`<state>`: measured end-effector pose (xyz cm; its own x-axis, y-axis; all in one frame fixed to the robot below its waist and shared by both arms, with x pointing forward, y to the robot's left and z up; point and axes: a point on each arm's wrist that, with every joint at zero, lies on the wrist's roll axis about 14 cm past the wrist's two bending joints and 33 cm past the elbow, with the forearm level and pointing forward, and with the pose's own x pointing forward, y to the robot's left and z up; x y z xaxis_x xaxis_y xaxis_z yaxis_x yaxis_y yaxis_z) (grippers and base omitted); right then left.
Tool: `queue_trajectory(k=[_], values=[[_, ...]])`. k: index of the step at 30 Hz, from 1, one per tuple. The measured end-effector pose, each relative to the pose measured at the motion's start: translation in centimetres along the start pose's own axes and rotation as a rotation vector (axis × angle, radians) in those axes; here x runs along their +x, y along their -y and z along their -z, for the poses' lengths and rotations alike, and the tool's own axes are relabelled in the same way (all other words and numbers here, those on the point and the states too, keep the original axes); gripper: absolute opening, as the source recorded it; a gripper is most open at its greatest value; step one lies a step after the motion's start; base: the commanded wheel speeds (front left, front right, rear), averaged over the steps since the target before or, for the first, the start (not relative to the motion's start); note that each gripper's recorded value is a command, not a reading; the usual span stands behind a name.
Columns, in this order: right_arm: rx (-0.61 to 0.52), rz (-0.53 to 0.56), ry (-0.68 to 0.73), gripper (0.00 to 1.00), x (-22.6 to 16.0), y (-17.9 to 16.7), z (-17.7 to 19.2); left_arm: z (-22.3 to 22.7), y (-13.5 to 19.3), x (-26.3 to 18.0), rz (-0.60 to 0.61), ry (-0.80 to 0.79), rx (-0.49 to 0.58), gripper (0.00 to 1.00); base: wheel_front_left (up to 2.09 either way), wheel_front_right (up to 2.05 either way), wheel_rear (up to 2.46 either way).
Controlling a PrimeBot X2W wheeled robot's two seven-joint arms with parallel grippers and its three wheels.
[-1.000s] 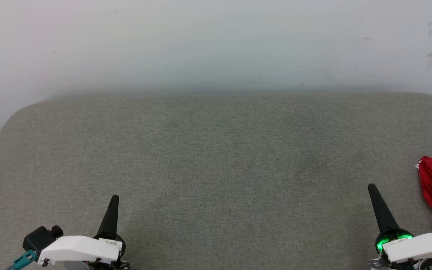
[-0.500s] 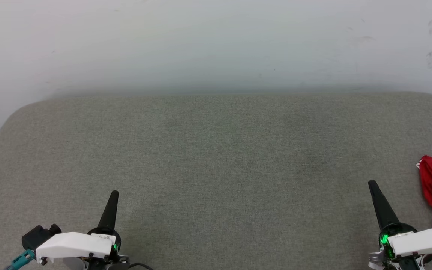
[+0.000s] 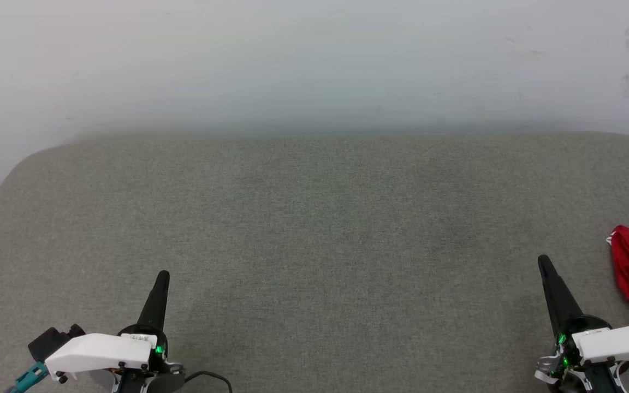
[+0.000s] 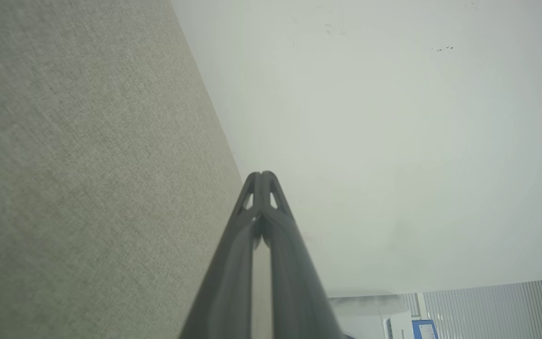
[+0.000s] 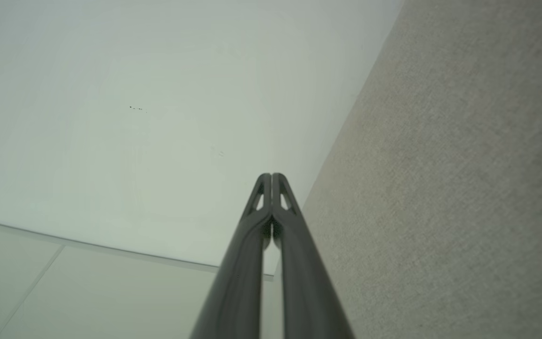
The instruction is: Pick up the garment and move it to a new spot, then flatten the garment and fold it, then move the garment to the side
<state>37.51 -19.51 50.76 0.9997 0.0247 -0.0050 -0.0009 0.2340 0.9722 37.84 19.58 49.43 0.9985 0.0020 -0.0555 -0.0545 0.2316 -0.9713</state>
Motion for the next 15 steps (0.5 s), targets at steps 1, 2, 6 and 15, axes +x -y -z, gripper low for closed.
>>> queue_trajectory(k=[1,2,6,15], values=[[0.008,0.0,0.001,0.0,0.04,0.02,-0.02,-0.03,0.03,0.03,0.001,0.0,-0.008,0.0,0.0,0.0,0.0],[0.016,0.002,0.002,0.0,0.05,0.08,-0.04,-0.04,0.07,0.07,0.003,-0.001,-0.016,0.0,0.0,0.0,0.0],[0.048,0.003,0.005,0.0,0.22,0.14,-0.09,-0.12,0.11,0.16,0.005,0.0,-0.047,0.0,0.0,0.0,0.0],[0.116,0.008,0.015,0.0,0.52,0.33,-0.26,-0.36,0.47,0.46,0.021,0.002,-0.115,0.0,0.0,0.0,0.0]])
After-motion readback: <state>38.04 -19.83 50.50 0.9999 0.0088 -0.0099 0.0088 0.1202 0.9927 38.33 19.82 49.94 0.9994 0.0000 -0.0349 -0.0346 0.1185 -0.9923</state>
